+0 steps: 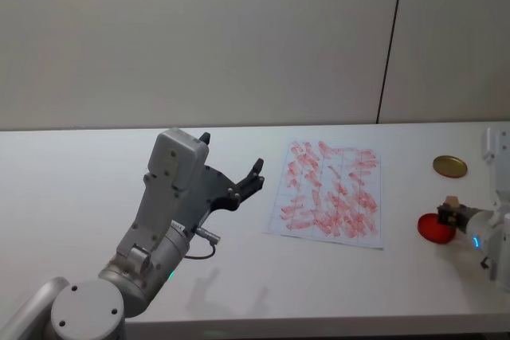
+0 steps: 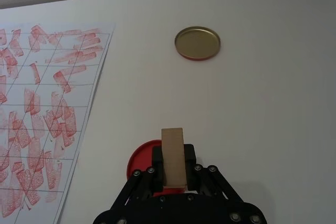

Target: Use the one hand to pick up the stamp and affix it onto the A4 paper.

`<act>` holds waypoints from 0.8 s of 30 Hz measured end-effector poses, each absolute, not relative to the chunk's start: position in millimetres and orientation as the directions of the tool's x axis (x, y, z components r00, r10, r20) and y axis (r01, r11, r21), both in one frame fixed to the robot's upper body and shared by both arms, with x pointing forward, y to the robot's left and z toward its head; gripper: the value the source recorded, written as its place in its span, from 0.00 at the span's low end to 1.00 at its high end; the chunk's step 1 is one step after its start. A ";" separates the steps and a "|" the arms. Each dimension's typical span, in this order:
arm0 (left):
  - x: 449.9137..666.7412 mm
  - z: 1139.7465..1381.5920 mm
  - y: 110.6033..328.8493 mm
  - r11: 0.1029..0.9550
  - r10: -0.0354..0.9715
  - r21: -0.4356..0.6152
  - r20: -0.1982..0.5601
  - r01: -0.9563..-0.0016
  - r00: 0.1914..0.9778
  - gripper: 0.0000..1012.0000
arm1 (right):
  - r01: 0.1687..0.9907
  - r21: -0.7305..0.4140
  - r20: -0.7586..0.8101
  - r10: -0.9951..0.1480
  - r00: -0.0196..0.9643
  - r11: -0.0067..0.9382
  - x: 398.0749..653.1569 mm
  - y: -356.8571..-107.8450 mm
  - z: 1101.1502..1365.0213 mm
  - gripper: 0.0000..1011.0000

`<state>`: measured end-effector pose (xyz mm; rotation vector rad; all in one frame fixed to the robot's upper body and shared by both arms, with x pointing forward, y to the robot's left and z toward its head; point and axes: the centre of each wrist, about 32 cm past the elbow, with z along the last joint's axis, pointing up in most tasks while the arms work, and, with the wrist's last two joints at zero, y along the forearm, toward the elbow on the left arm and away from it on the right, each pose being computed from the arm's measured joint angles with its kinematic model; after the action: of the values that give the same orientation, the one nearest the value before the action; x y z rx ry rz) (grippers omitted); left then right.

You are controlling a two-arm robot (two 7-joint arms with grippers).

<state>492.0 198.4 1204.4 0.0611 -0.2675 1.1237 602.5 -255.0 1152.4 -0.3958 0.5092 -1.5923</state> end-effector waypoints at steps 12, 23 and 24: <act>492.0 1204.4 198.4 0.434 0.882 -0.086 0.242 -0.897 0.404 0.98 | 0.836 -0.548 -0.084 -0.995 -0.060 -0.004 610.1 -253.6 1148.1 0.22; 492.0 1204.4 198.4 0.434 0.882 -0.086 0.242 -0.897 0.404 0.98 | 0.844 -0.536 -0.105 -0.993 -0.046 0.017 611.5 -252.9 1150.1 0.48; 492.0 1204.4 198.4 0.434 0.882 -0.086 0.242 -0.897 0.404 0.98 | 0.845 -0.534 -0.105 -0.993 -0.045 0.018 611.2 -252.8 1150.5 0.49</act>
<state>492.0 198.4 1204.4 0.0612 -0.2676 1.1237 611.2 -252.8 1150.5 -0.3523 0.5336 -1.5373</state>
